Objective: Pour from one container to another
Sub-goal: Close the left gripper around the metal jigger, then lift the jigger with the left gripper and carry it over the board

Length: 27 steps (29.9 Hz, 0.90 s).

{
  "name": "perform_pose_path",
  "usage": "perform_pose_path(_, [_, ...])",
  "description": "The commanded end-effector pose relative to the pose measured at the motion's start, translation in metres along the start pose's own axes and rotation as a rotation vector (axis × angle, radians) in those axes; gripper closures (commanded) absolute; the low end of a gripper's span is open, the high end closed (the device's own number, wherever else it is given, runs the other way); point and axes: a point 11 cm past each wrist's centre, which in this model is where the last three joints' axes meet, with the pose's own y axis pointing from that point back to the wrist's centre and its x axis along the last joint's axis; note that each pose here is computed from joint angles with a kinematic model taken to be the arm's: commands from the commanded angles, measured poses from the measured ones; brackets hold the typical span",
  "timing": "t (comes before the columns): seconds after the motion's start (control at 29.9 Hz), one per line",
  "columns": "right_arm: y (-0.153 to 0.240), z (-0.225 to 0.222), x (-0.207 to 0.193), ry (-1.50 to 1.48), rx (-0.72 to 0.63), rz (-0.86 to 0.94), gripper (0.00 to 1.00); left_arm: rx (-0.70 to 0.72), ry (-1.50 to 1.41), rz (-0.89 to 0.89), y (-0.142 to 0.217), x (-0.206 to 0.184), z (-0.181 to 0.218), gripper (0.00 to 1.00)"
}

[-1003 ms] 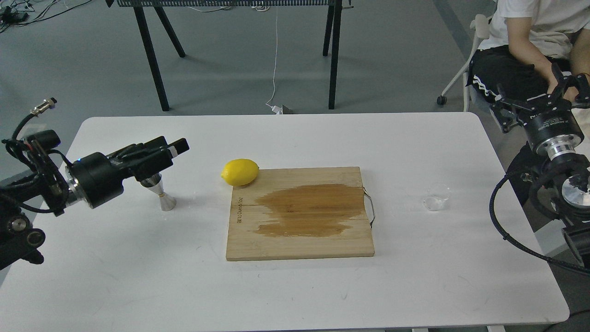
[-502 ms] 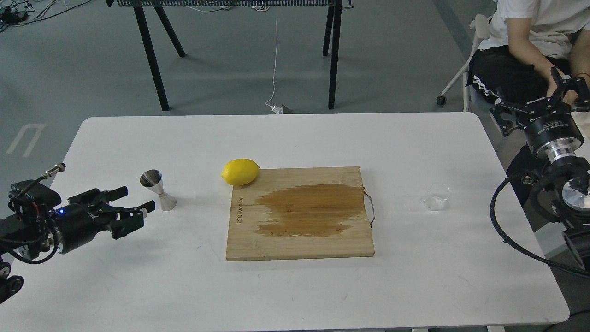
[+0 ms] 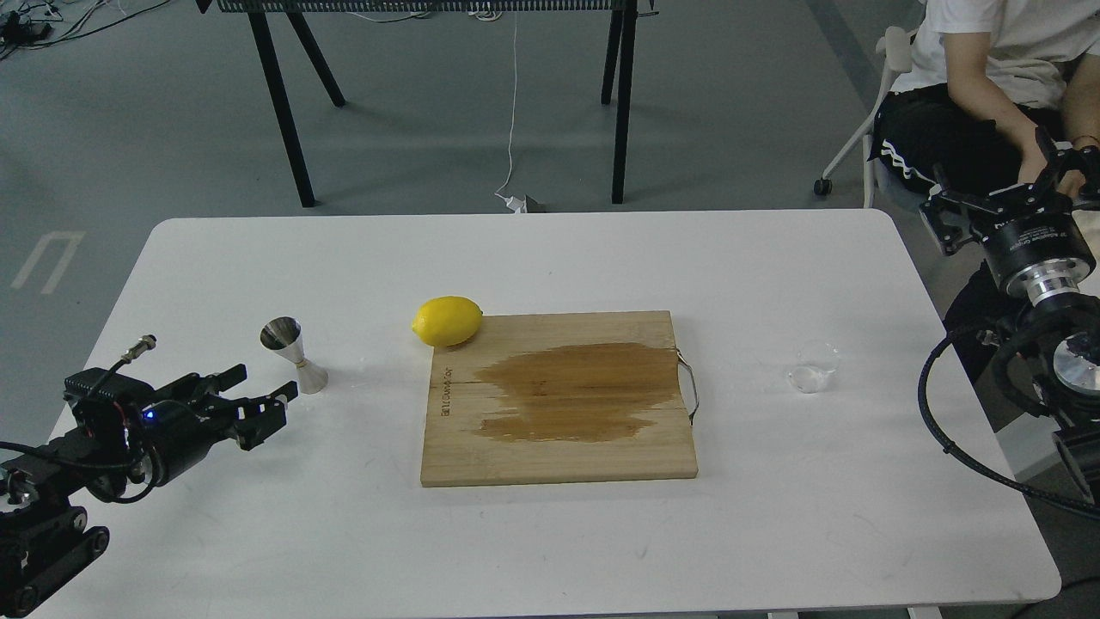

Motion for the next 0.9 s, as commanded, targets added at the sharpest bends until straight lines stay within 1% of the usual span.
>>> perform_pose_path(0.0, [0.000,-0.001,0.000,0.000,0.002,0.000,0.00,-0.001,0.005,0.017,-0.011,0.002,0.005,0.19])
perform_pose_path(0.13, [-0.001,-0.011,0.001,-0.006,0.033,0.004,0.00,-0.019,0.007,0.036,-0.019,0.006,0.014,0.19])
perform_pose_path(0.23, [-0.001,-0.016,0.001,-0.011,0.049,0.006,0.00,-0.008,0.006,0.036,-0.021,0.006,0.011,0.19])
perform_pose_path(0.27, [-0.001,-0.016,0.001,-0.013,0.051,0.004,0.00,-0.006,0.008,0.036,-0.022,0.005,0.012,0.21])
perform_pose_path(0.33, [-0.001,-0.014,0.001,-0.015,0.049,0.005,0.00,-0.003,0.011,0.034,-0.024,0.003,0.012,0.32])
perform_pose_path(0.37, [-0.001,-0.014,0.000,-0.017,0.049,0.004,0.00,0.000,0.011,0.032,-0.024,0.002,0.012,0.34])
perform_pose_path(0.47, [-0.001,-0.012,0.001,-0.021,0.047,0.004,0.00,0.001,0.012,0.033,-0.024,0.003,0.012,0.38])
perform_pose_path(0.8, [-0.002,-0.008,-0.002,-0.027,0.043,-0.002,0.00,0.018,0.017,0.038,-0.034,0.004,0.013,0.41])
perform_pose_path(0.87, [-0.003,-0.009,-0.002,-0.027,0.044,-0.002,0.00,0.019,0.017,0.041,-0.034,0.004,0.013,0.48])
